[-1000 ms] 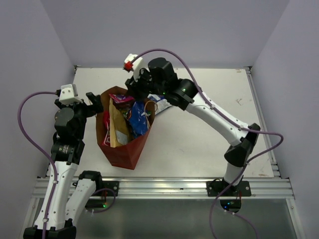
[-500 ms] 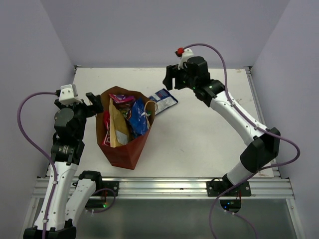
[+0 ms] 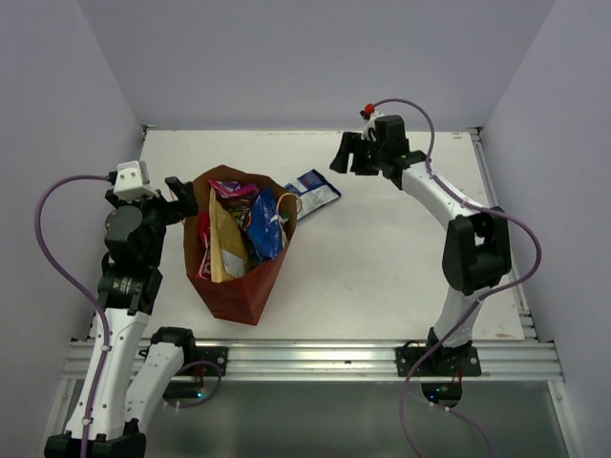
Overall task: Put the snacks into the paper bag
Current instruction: Pick up the snack from the center of the board.
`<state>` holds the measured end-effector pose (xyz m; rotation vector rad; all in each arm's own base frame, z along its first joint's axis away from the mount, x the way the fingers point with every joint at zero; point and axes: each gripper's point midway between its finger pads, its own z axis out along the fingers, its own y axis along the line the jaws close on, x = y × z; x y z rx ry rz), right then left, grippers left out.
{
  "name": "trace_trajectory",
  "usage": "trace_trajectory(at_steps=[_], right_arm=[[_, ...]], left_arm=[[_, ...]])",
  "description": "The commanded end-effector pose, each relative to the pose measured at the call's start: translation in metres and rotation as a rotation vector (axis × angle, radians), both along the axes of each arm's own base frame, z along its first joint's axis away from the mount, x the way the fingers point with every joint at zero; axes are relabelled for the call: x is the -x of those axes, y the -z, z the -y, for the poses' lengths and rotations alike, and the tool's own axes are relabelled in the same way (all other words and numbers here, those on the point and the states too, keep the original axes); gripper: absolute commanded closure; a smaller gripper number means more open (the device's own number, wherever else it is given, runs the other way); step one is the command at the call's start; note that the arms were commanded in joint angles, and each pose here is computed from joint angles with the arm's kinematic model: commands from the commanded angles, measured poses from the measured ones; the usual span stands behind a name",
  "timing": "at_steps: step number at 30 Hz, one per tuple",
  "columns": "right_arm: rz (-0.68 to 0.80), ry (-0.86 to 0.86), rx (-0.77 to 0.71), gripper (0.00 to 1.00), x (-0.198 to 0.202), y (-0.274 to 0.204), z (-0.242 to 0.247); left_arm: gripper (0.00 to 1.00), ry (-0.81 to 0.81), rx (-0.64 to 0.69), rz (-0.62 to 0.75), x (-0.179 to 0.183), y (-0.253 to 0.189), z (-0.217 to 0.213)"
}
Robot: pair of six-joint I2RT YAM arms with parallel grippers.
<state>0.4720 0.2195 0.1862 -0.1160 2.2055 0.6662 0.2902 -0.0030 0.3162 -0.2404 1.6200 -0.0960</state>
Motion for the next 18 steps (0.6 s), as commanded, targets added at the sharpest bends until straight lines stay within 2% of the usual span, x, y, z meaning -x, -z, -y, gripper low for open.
trace_trajectory(at_steps=[1, 9, 18], right_arm=[[-0.008, -0.026, -0.053, 0.3, -0.015, 0.008, -0.008], [-0.109, 0.024, -0.015, 0.38, -0.04, 0.078, 0.003], [-0.168, 0.006, -0.015, 0.47, -0.054, 0.122, -0.003]], left_arm=[[0.02, 0.018, -0.021, 0.045, -0.003, -0.01, 0.003], [0.02, 0.029, -0.017, 0.039, -0.005, -0.008, 0.005], [0.02, 0.033, -0.017, 0.038, -0.006, -0.008, 0.005]])
